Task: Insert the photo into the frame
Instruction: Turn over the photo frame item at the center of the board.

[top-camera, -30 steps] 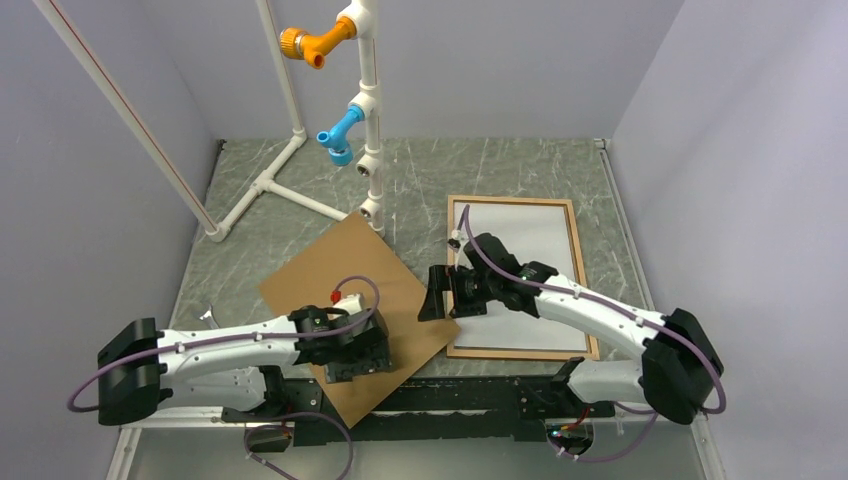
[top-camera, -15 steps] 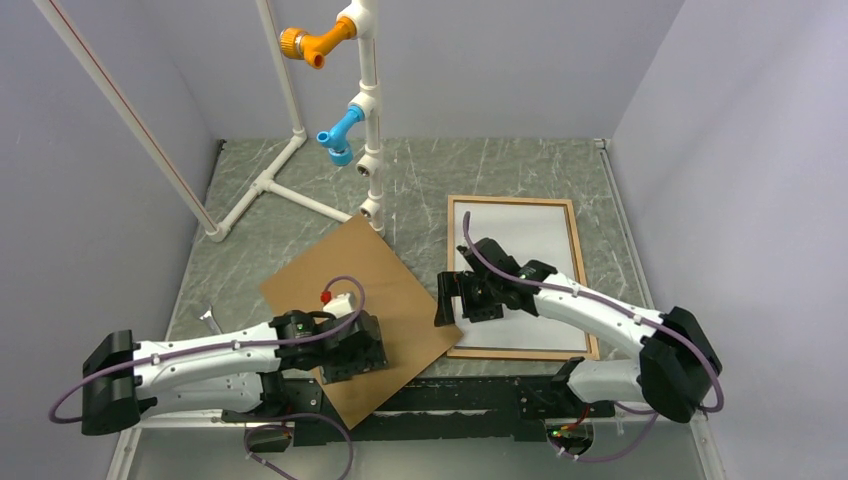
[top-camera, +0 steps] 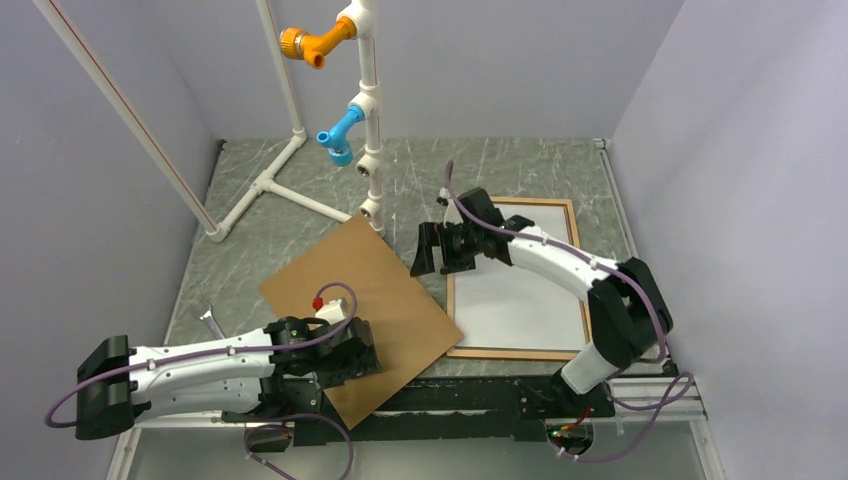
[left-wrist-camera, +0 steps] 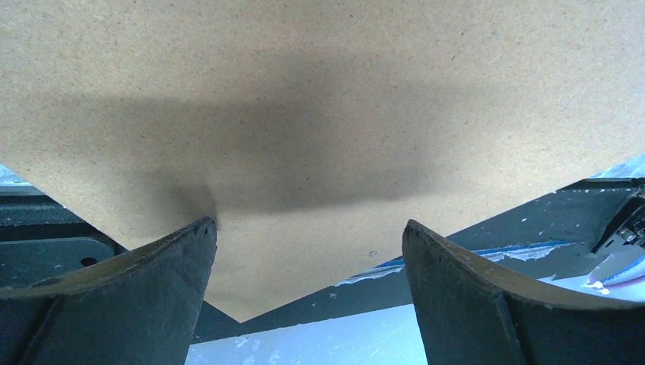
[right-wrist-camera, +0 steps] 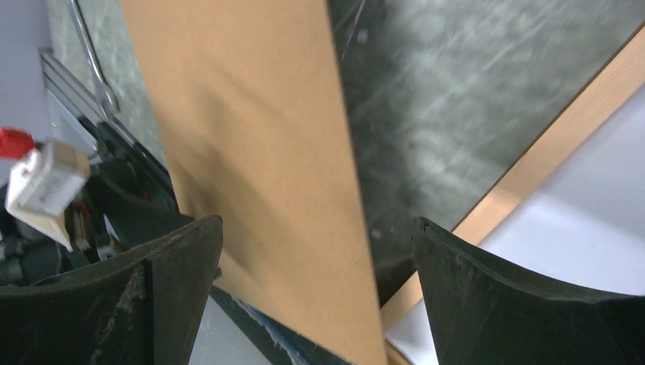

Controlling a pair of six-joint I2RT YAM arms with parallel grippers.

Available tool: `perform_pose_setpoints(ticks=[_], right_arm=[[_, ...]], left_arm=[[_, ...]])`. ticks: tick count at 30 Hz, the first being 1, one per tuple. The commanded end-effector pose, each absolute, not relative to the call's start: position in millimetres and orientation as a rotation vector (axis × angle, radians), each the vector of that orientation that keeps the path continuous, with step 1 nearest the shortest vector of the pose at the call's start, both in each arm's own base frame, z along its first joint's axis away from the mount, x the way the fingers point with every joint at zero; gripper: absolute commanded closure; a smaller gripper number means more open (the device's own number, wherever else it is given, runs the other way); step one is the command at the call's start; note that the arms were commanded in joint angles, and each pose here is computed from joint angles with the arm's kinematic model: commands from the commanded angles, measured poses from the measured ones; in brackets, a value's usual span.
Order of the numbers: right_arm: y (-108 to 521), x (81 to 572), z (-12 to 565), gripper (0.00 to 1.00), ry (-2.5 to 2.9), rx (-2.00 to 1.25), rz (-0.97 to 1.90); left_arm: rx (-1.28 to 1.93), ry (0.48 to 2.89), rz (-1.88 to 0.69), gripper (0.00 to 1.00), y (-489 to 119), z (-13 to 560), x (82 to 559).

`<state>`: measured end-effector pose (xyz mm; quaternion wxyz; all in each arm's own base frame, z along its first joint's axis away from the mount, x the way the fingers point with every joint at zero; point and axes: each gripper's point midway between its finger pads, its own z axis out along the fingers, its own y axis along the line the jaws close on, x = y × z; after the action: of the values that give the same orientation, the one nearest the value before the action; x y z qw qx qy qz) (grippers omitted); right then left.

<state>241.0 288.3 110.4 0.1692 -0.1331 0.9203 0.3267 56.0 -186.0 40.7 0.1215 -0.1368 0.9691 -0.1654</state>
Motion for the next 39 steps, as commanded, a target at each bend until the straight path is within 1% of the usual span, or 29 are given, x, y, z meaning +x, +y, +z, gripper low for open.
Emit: perform_pose_setpoints(ticks=[1, 3, 7, 12, 15, 17, 19, 25, 28, 32, 39], right_arm=[[306, 274, 123, 0.05, 2.506, -0.433, 1.171], [314, 279, 118, 0.07, 2.504, -0.455, 1.24], [331, 281, 104, 0.17, 2.516, -0.483, 1.379], [348, 276, 91, 0.24, 2.542, -0.505, 1.456], [360, 268, 85, 0.31, 2.561, -0.542, 1.503], [367, 264, 85, 0.39, 2.553, -0.552, 1.545], [370, 262, 84, 0.49, 2.549, -0.55, 1.564], [372, 253, 83, 0.82, 2.553, -0.544, 1.603], [374, 246, 88, 0.91, 2.553, -0.555, 1.608], [380, 234, 94, 1.0, 2.584, -0.611, 1.556], [397, 223, 114, 1.0, 2.624, -0.718, 1.412]], left_arm=[[-0.394, 2.815, -0.426, 0.04, -185, 45, 61], [-0.384, 2.816, -0.407, 0.05, -184, 46, 61], [-0.377, 2.81, -0.424, 0.05, -187, 45, 63], [-0.374, 2.812, -0.403, 0.04, -183, 44, 62], [-0.37, 2.806, -0.395, 0.04, -181, 46, 63], [-0.369, 2.802, -0.401, 0.05, -181, 47, 63], [-0.371, 2.8, -0.4, 0.05, -180, 47, 64], [-0.378, 2.793, -0.385, 0.05, -177, 49, 64], [-0.386, 2.788, -0.378, 0.04, -175, 51, 65], [-0.399, 2.775, -0.373, 0.04, -171, 55, 66], [-0.442, 2.735, -0.394, 0.05, -162, 65, 68]])
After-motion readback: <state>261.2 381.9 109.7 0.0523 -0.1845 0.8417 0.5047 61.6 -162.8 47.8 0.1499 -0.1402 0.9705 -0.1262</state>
